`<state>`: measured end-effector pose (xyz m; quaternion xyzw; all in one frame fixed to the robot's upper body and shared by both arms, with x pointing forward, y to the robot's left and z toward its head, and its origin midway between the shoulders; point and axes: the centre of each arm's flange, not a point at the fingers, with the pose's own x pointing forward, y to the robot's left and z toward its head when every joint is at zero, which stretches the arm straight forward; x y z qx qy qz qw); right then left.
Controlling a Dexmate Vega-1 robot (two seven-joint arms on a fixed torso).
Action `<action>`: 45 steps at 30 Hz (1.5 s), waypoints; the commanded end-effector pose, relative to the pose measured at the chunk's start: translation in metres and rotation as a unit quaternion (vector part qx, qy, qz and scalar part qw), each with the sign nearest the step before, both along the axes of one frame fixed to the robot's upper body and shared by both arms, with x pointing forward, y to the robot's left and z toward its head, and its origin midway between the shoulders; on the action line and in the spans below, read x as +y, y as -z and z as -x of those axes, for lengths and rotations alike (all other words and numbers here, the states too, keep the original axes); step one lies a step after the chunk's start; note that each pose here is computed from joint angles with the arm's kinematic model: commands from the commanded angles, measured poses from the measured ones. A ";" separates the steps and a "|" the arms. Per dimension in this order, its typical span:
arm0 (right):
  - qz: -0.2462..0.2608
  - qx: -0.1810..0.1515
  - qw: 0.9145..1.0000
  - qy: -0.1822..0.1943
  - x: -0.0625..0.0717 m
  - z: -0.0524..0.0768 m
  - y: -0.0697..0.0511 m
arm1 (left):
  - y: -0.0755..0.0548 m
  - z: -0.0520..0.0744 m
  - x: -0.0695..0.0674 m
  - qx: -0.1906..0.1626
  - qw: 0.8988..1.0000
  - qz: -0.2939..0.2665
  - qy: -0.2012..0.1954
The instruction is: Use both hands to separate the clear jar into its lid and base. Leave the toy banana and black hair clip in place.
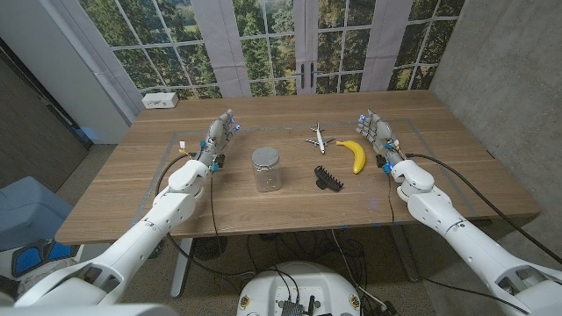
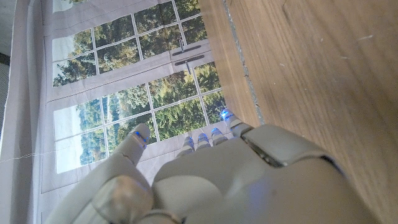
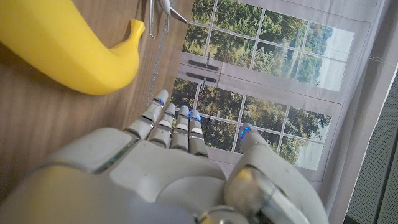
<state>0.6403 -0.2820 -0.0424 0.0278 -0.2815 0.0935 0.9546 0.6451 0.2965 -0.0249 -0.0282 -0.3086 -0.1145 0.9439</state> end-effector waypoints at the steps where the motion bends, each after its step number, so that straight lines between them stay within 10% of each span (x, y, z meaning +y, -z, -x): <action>1: 0.001 0.002 1.000 -0.010 0.015 0.016 0.008 | 0.002 0.017 0.013 -0.023 1.000 0.017 -0.002; 22: 0.052 -0.036 0.998 -0.008 0.016 0.032 0.004 | 0.001 0.032 0.016 -0.043 0.999 0.004 -0.001; 45: 0.086 -0.049 0.994 -0.052 0.064 0.055 0.002 | 0.011 0.029 0.033 -0.031 0.999 0.017 0.017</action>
